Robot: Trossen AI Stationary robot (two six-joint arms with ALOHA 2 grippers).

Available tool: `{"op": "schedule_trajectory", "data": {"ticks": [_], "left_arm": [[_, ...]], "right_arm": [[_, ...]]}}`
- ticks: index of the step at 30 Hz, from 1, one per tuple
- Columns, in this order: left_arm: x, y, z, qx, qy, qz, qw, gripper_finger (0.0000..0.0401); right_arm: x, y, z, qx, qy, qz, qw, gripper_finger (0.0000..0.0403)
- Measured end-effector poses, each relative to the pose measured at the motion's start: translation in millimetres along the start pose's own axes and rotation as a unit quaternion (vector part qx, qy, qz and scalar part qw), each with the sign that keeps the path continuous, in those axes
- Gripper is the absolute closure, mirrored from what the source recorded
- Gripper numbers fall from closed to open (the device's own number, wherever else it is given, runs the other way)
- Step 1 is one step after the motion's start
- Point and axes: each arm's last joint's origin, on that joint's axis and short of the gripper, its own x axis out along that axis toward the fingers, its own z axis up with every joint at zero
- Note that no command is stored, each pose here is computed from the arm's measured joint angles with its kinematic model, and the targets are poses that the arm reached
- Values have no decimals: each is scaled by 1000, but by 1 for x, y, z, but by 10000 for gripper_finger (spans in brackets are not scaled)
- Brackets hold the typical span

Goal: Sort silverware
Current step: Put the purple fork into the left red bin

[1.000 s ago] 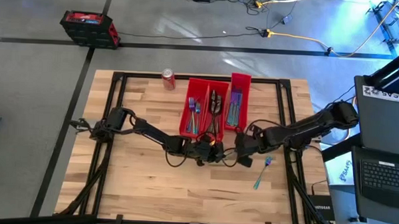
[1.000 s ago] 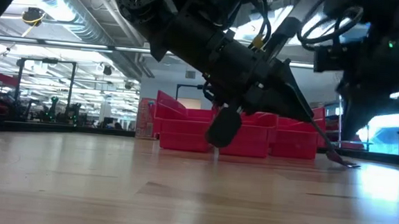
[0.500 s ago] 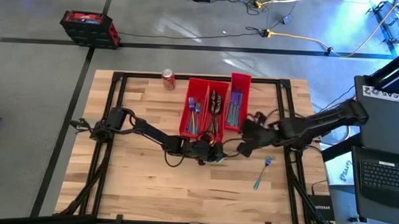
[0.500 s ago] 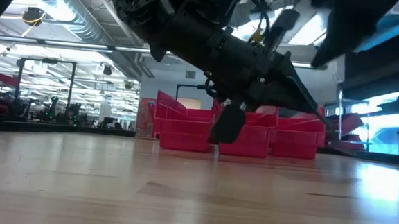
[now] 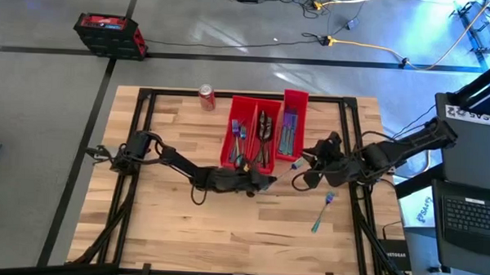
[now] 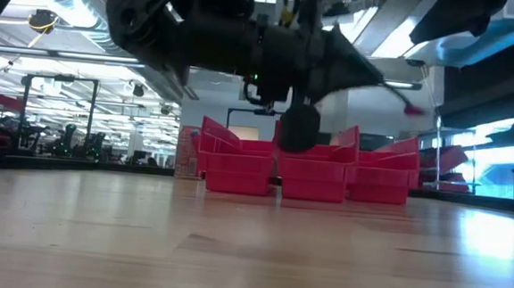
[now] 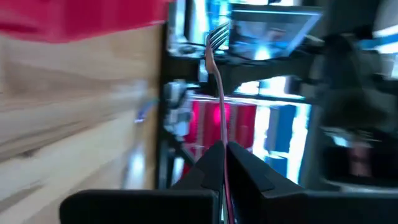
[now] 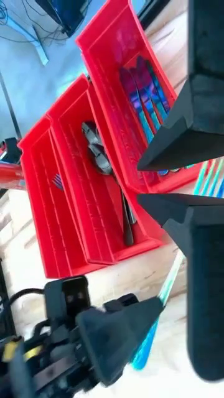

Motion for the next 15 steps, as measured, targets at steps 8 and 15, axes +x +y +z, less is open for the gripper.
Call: {"op": "schedule_trajectory", "data": {"ticks": [8, 15], "left_arm": [[-13, -5, 8, -3, -44, -79, 996, 401], [-44, 2, 14, -15, -130, -126, 983, 401]], "right_arm": [[0, -5, -4, 7, 7, -30, 1000, 349], [0, -7, -7, 13, 16, -43, 999, 349]]}}
